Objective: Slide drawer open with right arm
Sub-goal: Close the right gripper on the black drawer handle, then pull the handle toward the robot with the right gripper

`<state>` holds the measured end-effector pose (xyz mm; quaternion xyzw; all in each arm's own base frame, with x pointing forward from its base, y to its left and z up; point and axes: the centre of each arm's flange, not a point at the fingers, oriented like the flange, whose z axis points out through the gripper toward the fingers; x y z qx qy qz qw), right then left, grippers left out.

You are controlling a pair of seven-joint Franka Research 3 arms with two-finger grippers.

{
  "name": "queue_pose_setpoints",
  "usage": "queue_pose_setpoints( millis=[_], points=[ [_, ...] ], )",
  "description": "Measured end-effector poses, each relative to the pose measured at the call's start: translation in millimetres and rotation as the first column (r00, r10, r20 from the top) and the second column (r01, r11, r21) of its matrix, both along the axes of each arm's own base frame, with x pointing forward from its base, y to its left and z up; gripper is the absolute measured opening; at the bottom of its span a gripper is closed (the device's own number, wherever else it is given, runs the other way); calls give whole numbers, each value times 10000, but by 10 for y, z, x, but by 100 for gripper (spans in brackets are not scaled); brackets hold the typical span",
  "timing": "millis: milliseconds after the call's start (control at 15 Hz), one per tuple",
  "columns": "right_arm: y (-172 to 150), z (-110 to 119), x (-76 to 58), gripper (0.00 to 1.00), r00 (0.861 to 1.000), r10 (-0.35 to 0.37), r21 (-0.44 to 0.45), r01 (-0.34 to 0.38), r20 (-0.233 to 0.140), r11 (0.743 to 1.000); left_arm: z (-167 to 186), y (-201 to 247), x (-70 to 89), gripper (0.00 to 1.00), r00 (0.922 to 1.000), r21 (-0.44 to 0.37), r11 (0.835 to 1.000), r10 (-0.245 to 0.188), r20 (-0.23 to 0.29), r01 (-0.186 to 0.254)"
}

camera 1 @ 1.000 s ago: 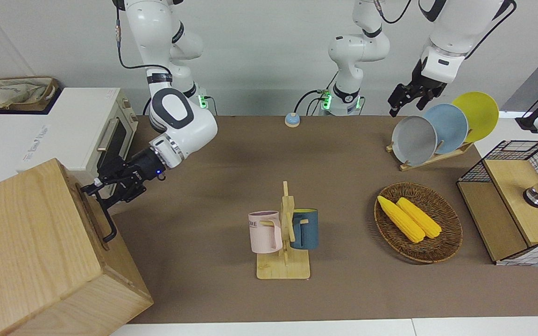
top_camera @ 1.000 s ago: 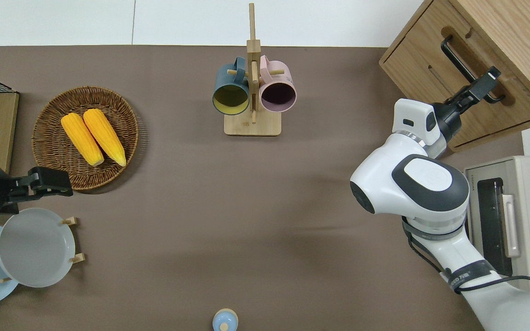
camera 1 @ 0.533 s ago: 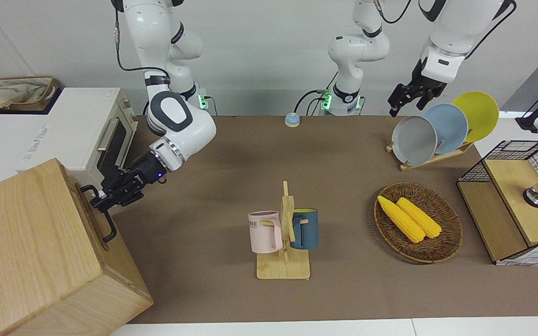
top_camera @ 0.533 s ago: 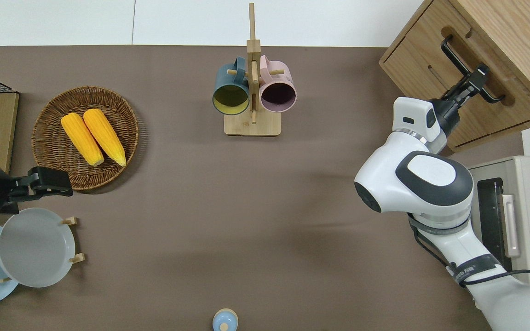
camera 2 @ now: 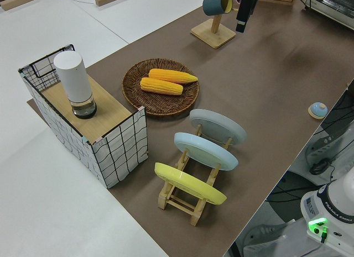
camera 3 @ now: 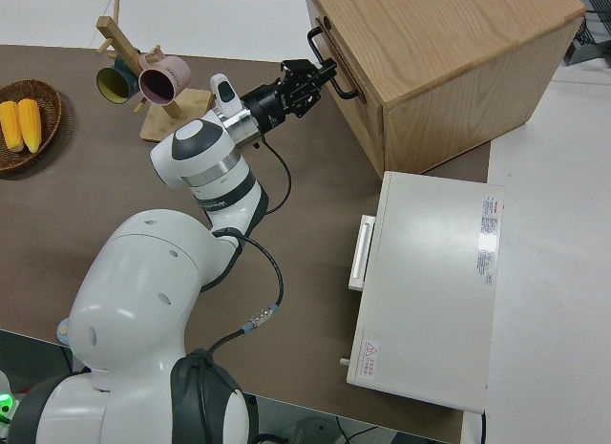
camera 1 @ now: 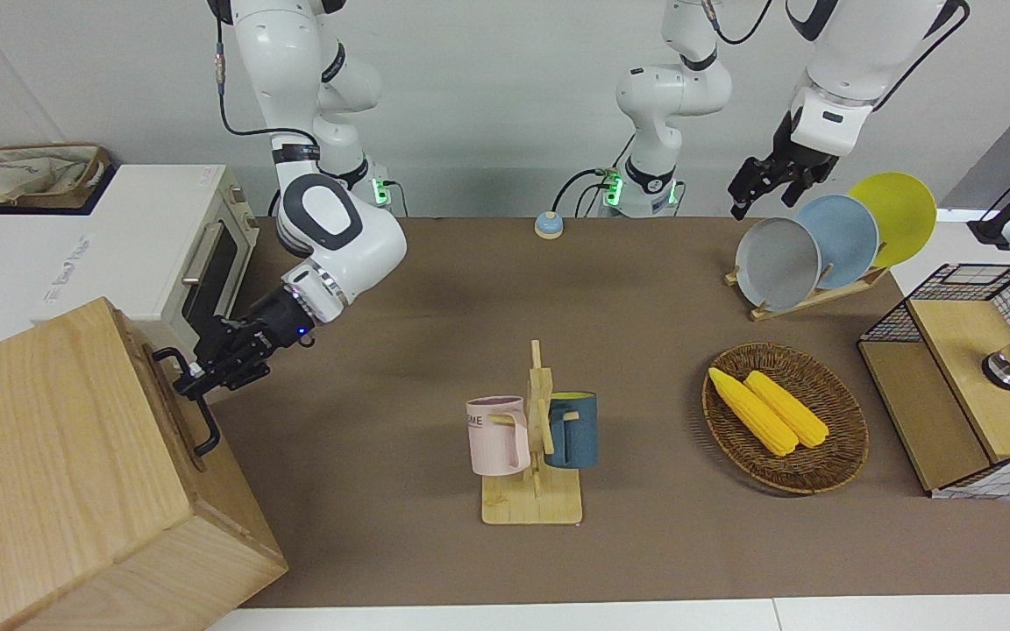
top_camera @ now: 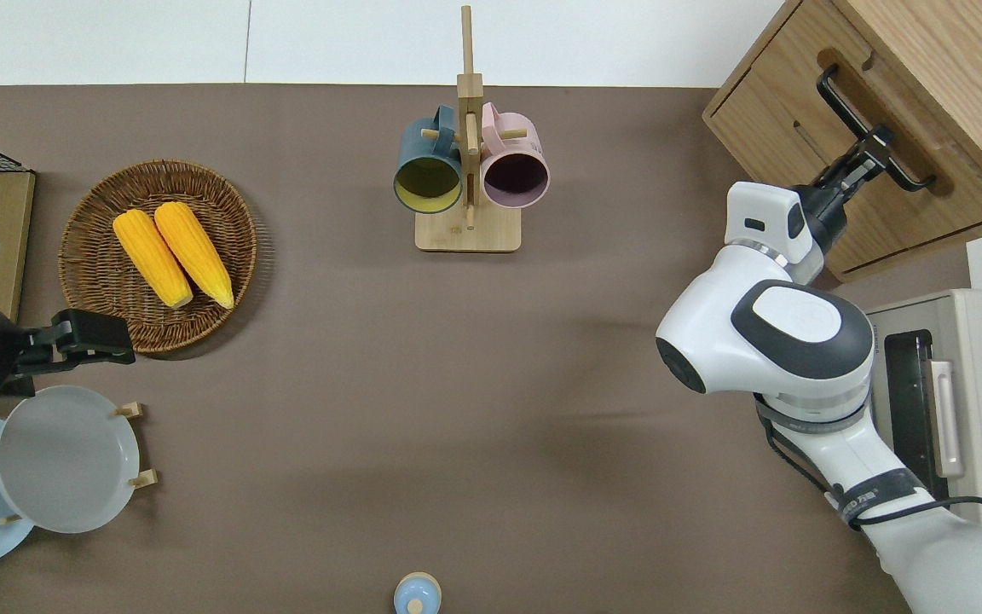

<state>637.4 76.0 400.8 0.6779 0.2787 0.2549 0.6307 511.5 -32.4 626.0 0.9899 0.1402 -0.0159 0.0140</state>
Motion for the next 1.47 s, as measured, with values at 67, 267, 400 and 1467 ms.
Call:
queue_pose_setpoints(
  millis=[67, 267, 400, 1467],
  points=[
    [15, 1, -3, 18, 10000, 6, 1, -6, 7, 10000, 0, 0, 0, 100, 10000, 0, 10000, 0, 0, 0],
    [138, 7, -38, 18, 9998, -195, 119, 194, 66, 9997, 0, 0, 0, 100, 10000, 0, 10000, 0, 0, 0],
    [332, 26, -101, 18, 9987, -516, 297, 515, 37, 9982, 0, 0, 0, 100, 10000, 0, 10000, 0, 0, 0],
    [1769, 208, -867, 18, 9873, -1431, 1129, 1502, -686, 9822, 0, 0, 0, 100, 10000, 0, 10000, 0, 0, 0]
  ],
)
